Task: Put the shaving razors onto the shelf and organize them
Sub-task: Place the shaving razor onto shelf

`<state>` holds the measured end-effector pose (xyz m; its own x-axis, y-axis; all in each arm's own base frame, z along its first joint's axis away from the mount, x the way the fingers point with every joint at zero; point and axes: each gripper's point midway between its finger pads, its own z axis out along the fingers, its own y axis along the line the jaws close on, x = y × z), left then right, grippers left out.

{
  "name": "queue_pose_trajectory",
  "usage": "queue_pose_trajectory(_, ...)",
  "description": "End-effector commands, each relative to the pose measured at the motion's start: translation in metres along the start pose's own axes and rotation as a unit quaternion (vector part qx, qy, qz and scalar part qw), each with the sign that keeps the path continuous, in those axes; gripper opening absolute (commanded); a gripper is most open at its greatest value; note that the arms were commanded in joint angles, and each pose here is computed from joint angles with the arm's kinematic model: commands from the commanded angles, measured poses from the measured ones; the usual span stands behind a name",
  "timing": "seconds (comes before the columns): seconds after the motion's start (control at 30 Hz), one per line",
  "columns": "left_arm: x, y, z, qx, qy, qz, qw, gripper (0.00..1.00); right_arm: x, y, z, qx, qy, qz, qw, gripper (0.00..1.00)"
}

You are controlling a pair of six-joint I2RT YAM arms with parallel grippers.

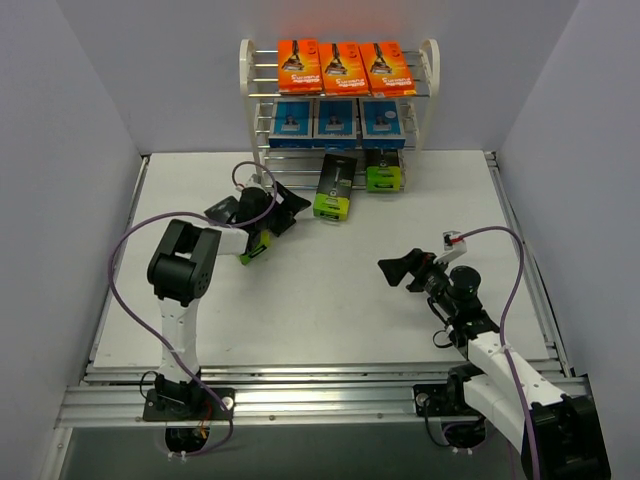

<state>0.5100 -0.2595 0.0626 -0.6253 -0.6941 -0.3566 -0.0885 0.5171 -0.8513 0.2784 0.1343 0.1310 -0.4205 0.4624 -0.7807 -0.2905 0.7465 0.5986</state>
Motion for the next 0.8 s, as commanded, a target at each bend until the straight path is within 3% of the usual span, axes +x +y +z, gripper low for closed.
queue_pose_trajectory(0.0,0.003,0.000,0.003,0.034,0.013,-0.048,0.998,0.94,-0.010,0.012,0.001,-0.027,-0.019,-0.016,0.999,1.00)
queue_pose_trajectory(0.23,0.015,0.007,0.013,0.055,0.032,-0.139,0.988,0.99,-0.009,0.010,0.001,-0.024,-0.018,-0.016,0.999,1.00)
queue_pose_trajectory(0.3,0.014,0.004,0.015,0.069,0.031,-0.158,0.985,0.86,-0.010,0.011,0.001,-0.025,-0.019,-0.016,0.999,1.00)
queue_pose_trajectory(0.5,0.021,-0.003,0.020,0.091,0.046,-0.207,0.973,0.74,-0.010,0.012,0.000,-0.025,-0.021,-0.017,0.999,1.00)
queue_pose_trajectory(0.77,0.029,-0.005,0.024,0.114,0.045,-0.195,0.973,0.52,-0.011,0.012,-0.001,-0.026,-0.023,-0.017,0.999,1.00)
